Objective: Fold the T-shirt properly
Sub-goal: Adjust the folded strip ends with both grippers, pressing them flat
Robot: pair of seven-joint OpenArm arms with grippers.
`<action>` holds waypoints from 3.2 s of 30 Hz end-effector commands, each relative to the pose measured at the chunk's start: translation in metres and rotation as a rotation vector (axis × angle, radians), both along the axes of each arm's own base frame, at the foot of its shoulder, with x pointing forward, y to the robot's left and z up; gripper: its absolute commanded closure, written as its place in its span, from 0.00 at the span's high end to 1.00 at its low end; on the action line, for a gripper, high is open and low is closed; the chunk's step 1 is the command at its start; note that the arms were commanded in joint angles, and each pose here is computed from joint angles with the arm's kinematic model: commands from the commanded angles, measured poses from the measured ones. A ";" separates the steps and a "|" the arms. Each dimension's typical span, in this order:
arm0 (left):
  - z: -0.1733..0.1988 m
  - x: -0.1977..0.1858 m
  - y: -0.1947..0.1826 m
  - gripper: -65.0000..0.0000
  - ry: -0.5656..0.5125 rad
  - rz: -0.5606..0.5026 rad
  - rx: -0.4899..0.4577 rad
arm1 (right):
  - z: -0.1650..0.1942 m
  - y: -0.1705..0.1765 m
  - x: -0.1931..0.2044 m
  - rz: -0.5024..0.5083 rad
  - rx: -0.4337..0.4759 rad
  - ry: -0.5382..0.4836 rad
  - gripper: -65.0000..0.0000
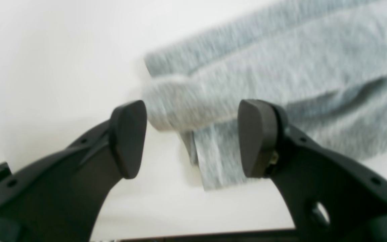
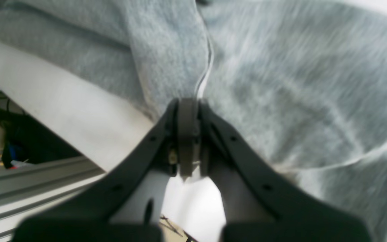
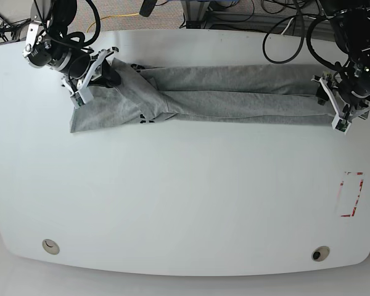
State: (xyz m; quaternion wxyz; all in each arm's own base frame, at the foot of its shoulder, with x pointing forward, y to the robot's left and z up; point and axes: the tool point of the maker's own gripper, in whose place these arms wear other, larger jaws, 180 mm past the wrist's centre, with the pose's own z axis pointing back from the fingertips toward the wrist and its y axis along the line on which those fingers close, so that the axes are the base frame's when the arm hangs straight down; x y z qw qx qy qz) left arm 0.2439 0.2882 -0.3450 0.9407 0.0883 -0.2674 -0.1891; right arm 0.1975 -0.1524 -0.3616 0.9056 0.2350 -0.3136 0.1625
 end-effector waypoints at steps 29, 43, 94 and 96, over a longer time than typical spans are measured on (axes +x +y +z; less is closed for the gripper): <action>0.012 -0.006 0.048 0.71 -0.096 0.233 -0.064 | 0.026 0.014 0.006 -0.044 0.120 -0.088 0.49; -0.026 -0.008 0.060 0.81 -0.079 0.331 -0.378 | 0.025 0.020 0.012 -0.014 0.105 -0.096 0.49; -0.058 0.008 0.005 0.07 -0.041 0.288 -0.679 | -0.021 -0.004 0.023 -0.090 0.102 0.020 0.49; -0.057 0.007 0.009 0.07 -0.041 0.287 -0.670 | -0.026 -0.006 0.023 -0.097 0.106 0.038 0.47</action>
